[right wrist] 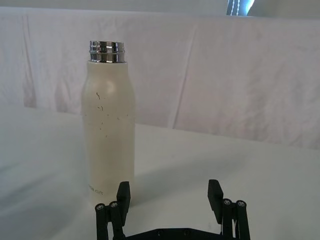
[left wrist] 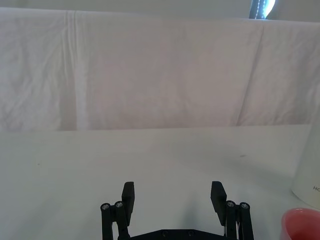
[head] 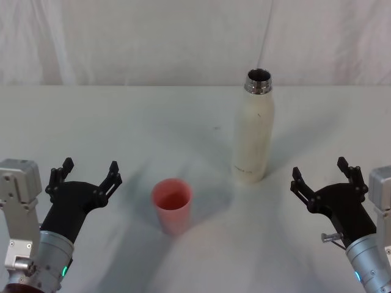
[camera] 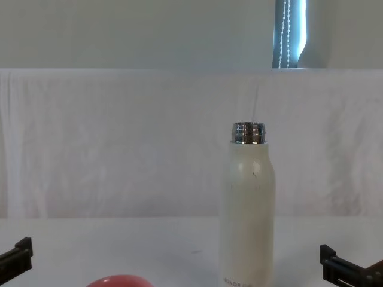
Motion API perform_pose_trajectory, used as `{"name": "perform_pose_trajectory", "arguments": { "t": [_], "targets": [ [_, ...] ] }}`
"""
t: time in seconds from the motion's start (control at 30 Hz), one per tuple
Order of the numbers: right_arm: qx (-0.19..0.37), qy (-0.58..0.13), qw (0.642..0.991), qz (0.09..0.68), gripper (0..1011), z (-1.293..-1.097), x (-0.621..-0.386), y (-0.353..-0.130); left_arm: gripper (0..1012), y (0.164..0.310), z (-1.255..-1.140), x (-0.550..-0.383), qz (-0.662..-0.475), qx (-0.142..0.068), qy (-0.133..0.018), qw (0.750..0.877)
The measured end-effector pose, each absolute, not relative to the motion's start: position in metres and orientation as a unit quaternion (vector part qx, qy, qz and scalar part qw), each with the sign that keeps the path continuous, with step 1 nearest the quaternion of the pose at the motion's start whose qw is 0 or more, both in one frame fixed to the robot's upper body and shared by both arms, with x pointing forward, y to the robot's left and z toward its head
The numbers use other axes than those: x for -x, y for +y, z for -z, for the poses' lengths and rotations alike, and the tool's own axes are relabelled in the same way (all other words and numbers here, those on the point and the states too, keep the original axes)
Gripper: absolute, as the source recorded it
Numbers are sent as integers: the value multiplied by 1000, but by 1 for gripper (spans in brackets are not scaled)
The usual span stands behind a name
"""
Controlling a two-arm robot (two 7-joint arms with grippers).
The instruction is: Grasp the thermos with one hand and pour water into the cup lid.
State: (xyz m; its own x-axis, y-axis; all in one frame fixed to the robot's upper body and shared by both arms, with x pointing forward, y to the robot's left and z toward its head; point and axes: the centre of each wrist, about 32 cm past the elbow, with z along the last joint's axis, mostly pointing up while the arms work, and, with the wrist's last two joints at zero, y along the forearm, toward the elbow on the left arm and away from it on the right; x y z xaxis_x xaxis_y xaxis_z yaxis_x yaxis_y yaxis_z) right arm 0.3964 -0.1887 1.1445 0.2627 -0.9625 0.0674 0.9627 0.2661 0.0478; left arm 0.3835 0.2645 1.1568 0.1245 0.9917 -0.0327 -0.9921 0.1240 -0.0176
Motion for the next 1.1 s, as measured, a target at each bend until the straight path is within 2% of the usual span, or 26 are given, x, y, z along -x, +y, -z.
{"name": "perform_pose_trajectory", "arguments": {
  "t": [1.1],
  "targets": [
    [1, -41, 795, 606, 1001, -1145, -396, -189, 1001, 265, -1157, -384, -662, 17, 6, 750]
  ]
}}
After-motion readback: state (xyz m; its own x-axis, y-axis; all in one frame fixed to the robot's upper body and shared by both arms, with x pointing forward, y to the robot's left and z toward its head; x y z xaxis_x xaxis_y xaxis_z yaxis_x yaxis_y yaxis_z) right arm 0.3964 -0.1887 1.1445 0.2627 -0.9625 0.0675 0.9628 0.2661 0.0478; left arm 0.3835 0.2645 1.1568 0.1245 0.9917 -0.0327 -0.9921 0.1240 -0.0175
